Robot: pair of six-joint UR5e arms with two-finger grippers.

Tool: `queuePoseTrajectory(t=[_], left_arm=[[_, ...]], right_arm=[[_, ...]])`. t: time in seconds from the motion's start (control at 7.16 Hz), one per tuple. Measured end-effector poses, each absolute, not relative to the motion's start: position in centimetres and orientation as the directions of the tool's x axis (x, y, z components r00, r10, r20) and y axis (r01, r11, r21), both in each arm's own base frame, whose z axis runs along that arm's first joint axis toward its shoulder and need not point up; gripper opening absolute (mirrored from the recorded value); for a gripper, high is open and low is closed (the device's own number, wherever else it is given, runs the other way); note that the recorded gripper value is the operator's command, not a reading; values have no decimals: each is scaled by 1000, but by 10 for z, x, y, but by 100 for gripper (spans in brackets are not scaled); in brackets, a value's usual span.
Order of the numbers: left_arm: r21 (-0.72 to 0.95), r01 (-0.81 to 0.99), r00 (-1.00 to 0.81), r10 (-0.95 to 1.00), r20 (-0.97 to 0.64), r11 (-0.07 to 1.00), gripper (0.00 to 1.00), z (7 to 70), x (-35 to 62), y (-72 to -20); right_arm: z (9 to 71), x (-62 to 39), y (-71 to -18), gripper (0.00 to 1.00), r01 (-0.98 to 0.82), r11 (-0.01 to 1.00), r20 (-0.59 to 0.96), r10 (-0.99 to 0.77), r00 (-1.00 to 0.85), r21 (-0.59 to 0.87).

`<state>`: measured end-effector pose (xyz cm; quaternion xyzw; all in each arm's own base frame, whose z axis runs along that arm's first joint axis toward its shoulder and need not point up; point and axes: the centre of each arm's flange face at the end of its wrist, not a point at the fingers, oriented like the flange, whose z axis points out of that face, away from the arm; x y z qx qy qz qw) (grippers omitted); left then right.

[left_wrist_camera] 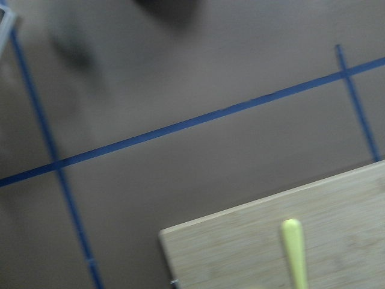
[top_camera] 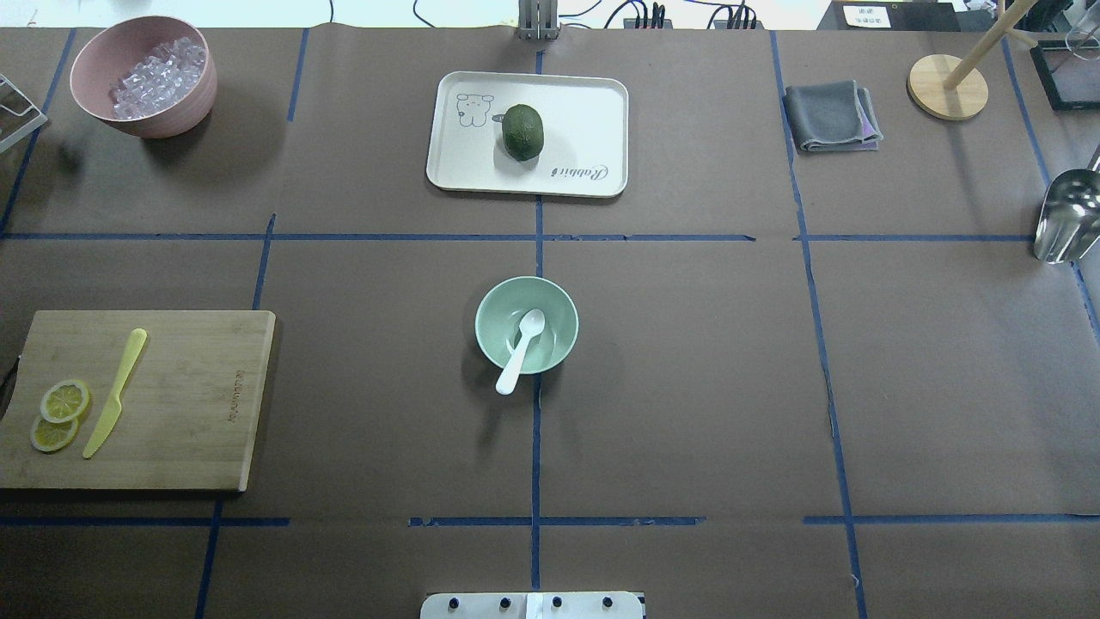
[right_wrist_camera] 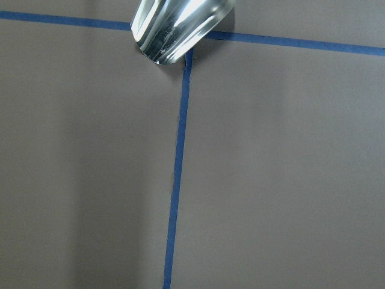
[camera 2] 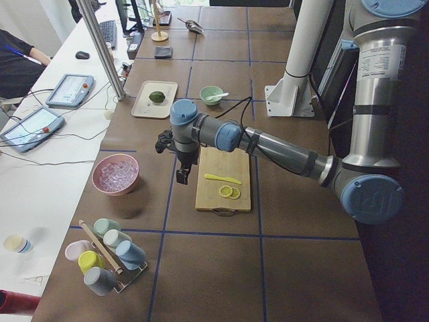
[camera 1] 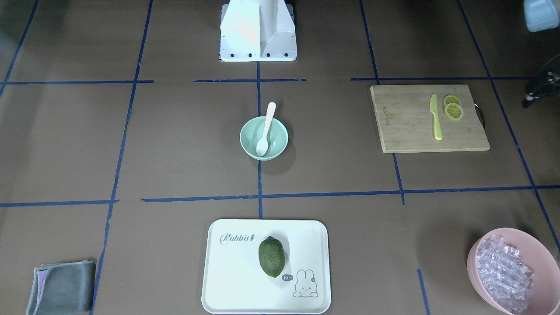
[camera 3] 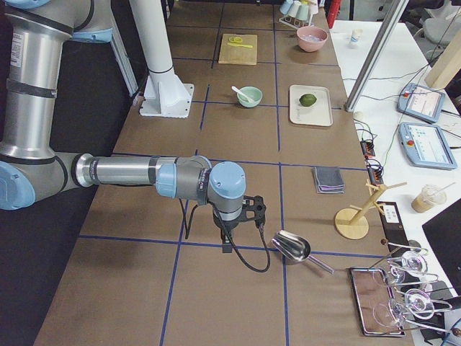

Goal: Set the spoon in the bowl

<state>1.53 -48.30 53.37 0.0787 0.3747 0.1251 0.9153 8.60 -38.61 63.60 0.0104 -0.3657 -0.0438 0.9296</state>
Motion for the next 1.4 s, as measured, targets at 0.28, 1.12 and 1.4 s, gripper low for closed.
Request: queuePoseTrajectory(t=[0.28,1.12,1.4], left_arm=[[179,-132,661,221,-717,975,100,592,-30,-472],[143,-108,656,179,-733,984,100,638,-44,-455],[140,-108,658,176,-732,984,100,639,-45,-453]], right_arm=[[636,85,-386,100,76,996,681,-91,727,52],[634,84,-387,100,74,996,693,-92,715,56],[634,83,-387,100,74,996,695,-92,713,56]])
